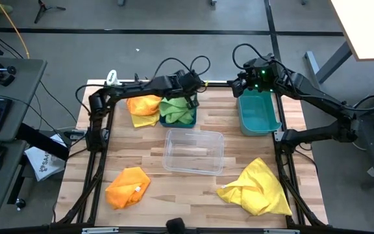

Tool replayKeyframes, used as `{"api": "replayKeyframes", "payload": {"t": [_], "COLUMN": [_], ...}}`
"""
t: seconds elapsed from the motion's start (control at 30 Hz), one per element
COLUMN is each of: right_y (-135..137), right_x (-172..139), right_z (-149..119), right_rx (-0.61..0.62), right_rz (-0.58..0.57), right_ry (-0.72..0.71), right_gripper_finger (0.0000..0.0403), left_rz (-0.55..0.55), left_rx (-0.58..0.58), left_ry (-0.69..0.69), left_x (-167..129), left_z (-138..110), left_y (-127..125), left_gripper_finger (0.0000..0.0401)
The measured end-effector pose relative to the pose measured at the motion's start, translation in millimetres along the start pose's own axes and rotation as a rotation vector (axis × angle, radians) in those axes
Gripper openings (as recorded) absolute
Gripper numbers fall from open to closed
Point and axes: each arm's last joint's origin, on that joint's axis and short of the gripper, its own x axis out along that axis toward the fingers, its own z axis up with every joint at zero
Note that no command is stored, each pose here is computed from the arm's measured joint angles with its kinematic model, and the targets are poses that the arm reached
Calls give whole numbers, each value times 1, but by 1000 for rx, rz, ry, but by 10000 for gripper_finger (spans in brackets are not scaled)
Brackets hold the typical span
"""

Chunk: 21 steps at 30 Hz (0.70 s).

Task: Sort microfiber towel by color & place in baskets
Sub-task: Put the green microfiber cloth into the blue bin

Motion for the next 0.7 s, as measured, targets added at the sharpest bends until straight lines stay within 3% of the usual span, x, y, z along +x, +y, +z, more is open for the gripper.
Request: {"api": "replayKeyframes", "payload": {"t": [0.17,0.3,0.57,0.7], "right_y": [0,0,-1,-1], "right_x": [0,0,0,0], "right_z": [0,0,0,0], "right_rx": [-15,-16,-5,11], "right_rz": [-11,-11,-17,-17], "right_ry": [-3,-3,-5,-6], "right_gripper_finger": [321,321,321,321], "left_rz": [-28,-111,-197,-244], "left_rx": [-17,-54,-240,-246], "left_ry": [148,222,202,191], "left_x": [-9,13,50,56], "left_z": [-17,-40,-76,-85], "left_y": [14,8,-3,-7], "left_gripper_finger": [0,0,0,3]}}
